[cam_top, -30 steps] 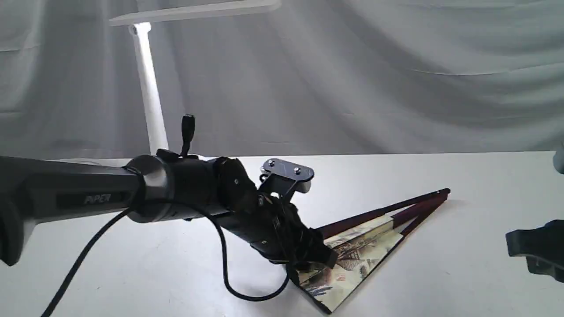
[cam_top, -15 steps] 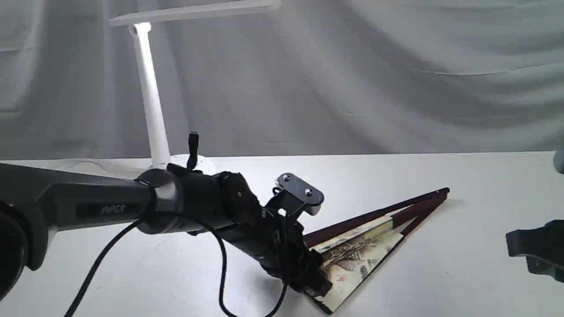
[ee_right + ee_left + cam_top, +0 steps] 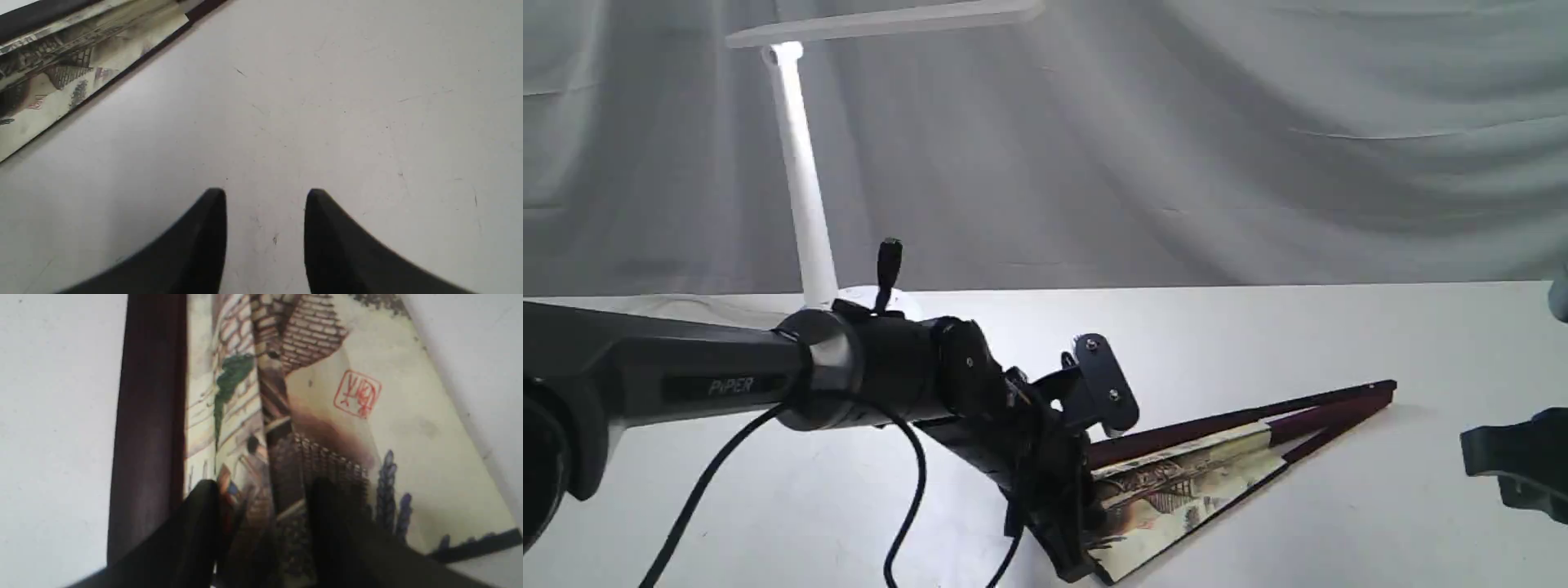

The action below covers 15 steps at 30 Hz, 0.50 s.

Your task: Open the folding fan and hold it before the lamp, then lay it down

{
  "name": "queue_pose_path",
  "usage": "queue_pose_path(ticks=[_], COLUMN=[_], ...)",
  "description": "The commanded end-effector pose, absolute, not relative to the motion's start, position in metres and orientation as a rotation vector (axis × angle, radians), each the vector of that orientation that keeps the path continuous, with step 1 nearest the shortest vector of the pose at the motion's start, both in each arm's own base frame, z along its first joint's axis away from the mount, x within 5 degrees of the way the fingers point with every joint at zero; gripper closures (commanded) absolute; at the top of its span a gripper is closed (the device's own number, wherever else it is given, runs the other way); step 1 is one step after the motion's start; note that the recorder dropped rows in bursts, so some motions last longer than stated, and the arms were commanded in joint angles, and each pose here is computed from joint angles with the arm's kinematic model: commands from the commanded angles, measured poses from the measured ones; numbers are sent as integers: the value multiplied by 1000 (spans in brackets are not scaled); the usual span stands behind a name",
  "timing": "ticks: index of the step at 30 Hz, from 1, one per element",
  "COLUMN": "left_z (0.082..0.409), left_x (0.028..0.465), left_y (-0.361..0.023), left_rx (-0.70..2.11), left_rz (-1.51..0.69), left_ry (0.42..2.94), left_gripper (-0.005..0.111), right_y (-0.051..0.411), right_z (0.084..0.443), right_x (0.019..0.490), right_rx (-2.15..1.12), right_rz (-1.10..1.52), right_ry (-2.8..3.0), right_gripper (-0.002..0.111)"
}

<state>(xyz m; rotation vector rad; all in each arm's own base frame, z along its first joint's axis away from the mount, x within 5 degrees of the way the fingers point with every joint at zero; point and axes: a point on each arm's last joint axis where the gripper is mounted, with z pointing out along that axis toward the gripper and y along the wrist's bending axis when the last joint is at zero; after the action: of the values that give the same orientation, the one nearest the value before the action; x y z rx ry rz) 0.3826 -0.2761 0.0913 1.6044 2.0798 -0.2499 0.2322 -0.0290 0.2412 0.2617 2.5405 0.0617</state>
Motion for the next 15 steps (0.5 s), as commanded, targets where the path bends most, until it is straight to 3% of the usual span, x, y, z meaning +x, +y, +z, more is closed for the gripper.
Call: queue_pose_path(ticks=[1,15], left_z=[89,87], left_x=[382,391], left_y=[-274,-258], left_rx=[1750,2160], left_rz=[-171,231], left_ry=[1990,1647], left_gripper=[102,103], right_y=[-28,-28], right_z=[243,243], right_x=[233,233], right_rx=[255,214], right_rz=[65,54], right_ry=[2532,2541], right_gripper=[75,75])
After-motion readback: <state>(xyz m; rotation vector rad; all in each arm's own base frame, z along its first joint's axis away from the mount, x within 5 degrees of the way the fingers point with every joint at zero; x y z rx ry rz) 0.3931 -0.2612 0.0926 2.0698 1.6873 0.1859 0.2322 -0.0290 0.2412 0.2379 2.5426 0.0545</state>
